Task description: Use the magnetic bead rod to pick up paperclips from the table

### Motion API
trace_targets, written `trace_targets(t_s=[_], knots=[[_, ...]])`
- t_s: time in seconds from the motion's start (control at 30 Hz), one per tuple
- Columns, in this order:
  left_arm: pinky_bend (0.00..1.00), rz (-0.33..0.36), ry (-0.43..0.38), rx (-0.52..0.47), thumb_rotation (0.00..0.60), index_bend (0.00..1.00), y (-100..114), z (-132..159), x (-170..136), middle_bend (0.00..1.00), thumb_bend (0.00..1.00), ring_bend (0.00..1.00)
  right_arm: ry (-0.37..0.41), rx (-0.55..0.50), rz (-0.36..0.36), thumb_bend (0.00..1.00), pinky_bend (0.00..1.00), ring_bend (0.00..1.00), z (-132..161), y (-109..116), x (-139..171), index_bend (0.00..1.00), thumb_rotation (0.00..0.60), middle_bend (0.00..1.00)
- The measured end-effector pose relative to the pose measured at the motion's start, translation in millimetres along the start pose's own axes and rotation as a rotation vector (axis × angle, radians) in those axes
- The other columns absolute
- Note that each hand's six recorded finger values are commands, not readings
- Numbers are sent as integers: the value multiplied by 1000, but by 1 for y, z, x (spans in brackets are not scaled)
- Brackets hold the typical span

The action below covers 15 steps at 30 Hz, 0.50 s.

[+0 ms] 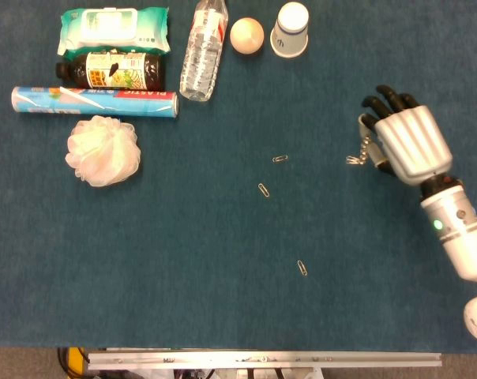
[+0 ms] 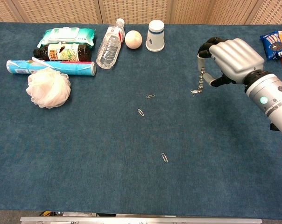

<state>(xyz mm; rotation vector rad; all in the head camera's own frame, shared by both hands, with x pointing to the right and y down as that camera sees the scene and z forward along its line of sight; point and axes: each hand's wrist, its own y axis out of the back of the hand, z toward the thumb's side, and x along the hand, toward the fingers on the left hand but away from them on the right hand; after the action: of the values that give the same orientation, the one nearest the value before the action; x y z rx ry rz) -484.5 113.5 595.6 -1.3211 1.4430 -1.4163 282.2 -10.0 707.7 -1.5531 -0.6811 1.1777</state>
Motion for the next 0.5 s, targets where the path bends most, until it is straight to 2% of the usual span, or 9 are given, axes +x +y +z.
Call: trace_targets(t_s=[0.5], knots=[[534,-18,-25,21,600,416,-6,9,6,434,137,356,-100,57,24,388,292,147,-42,-23,35,549,600,306]])
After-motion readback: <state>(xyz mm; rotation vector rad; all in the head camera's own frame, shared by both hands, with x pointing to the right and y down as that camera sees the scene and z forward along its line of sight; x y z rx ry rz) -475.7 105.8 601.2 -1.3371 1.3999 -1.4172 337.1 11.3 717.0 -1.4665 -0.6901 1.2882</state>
